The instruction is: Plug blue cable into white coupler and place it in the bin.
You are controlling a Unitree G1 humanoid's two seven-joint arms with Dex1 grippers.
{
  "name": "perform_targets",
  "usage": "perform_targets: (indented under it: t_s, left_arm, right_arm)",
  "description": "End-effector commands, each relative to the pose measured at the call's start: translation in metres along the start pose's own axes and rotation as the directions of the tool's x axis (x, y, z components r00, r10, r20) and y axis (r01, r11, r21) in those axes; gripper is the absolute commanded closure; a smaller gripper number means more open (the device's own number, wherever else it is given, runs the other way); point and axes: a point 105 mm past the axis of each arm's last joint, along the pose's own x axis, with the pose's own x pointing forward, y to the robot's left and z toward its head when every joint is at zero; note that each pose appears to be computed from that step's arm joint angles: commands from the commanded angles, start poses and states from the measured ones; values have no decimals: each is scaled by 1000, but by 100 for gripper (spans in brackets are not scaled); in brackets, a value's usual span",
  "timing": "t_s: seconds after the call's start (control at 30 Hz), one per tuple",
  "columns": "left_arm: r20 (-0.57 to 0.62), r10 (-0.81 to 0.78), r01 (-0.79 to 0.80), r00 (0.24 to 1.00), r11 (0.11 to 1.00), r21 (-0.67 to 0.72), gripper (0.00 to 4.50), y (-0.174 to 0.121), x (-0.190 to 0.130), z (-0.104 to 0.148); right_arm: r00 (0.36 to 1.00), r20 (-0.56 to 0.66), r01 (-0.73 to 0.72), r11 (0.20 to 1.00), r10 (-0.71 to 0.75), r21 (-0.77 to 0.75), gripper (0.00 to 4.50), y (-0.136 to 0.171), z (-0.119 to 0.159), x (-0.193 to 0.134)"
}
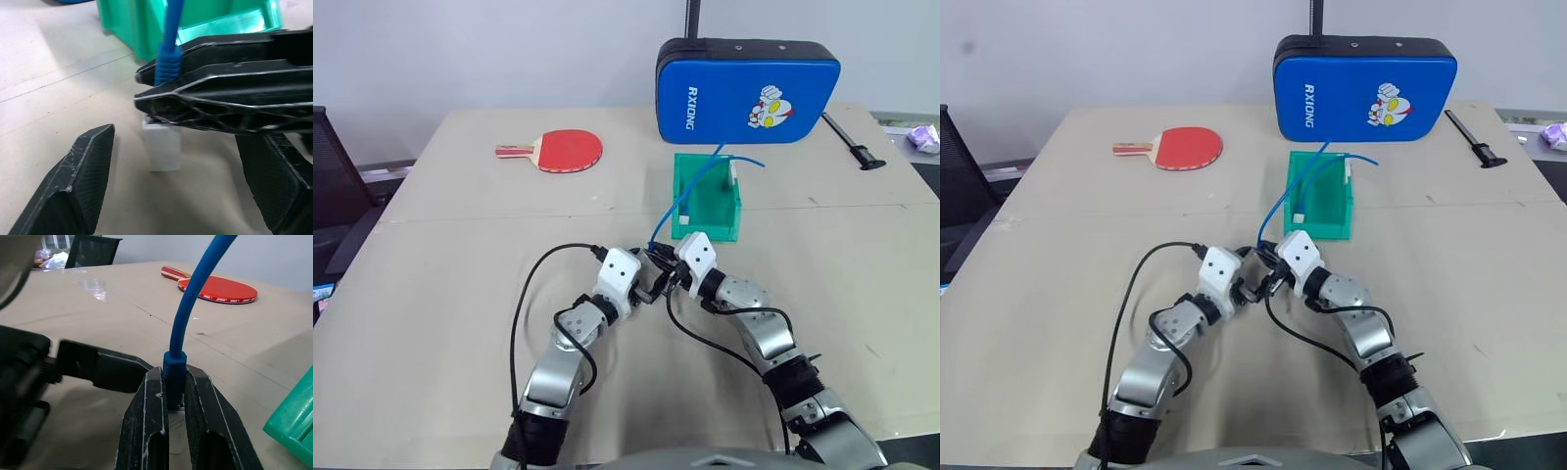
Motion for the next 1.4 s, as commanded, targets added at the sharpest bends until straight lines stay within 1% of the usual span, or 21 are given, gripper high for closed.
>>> perform_targets:
  t_s: [0.03,0.17,0.27,0.33,0.43,0.53,0.63,0.8,0.97,1.0,1.03,1.07,1.1,1.13,1.17,1.27,1.3,1.4]
  left_arm:
    - [159,-27,22,987,999,33,48,-2,-12,41]
    - [171,-41,34,984,998,44,48,0,-28,49]
    - [164,-52,42,985,997,69,48,4,-41,55]
    - [152,-79,67,985,995,78,48,3,-45,58]
    - [145,-110,101,983,993,69,48,0,-44,64]
    - [211,-113,107,971,994,38,48,3,-40,88]
    - [220,-128,119,967,991,54,48,4,-38,100]
    - [238,-135,120,962,990,77,48,5,-37,117]
    - [297,-115,100,948,993,64,48,8,-34,134]
    - [307,-116,102,945,993,61,34,7,-34,137]
    - [312,-117,104,943,993,59,34,7,-34,138]
    - [320,-121,107,940,992,60,34,5,-33,141]
    - [324,-123,109,938,992,62,34,4,-33,142]
    - [326,-125,110,937,992,64,34,3,-33,142]
    - [326,-127,111,937,992,66,34,2,-33,143]
    - [322,-126,110,938,992,68,34,2,-34,141]
    - [320,-126,110,939,992,68,34,1,-34,140]
    - [293,-125,112,948,992,62,34,1,-36,133]
  right_arm:
    - [1000,-20,18,999,-18,30,450,-5,-2,-6]
    - [996,84,35,999,-37,22,450,-17,36,-9]
    - [985,169,46,999,-47,9,450,-33,80,-16]
    - [977,203,57,998,-60,20,450,-44,102,-20]
    - [971,213,95,994,-105,56,450,-65,120,-28]
    - [968,201,139,987,-152,77,450,-93,134,-37]
    - [973,140,170,981,-183,95,450,-116,135,-43]
    - [982,21,183,981,-185,70,450,-137,122,-35]
    - [981,-23,194,978,-193,78,450,-149,117,-26]
    - [983,-25,184,979,-183,83,369,-149,117,-25]
    - [984,-26,178,980,-176,86,337,-149,117,-24]
    - [984,-23,176,980,-175,90,295,-150,118,-24]
    - [984,-20,176,980,-175,91,243,-150,118,-24]
    - [985,-3,173,979,-174,105,206,-151,121,-24]
    - [984,11,173,978,-175,117,152,-151,124,-26]
    - [980,36,191,973,-197,128,25,-155,132,-38]
    - [979,36,195,972,-201,130,7,-156,133,-42]
    - [982,16,187,973,-190,134,7,-151,124,-64]
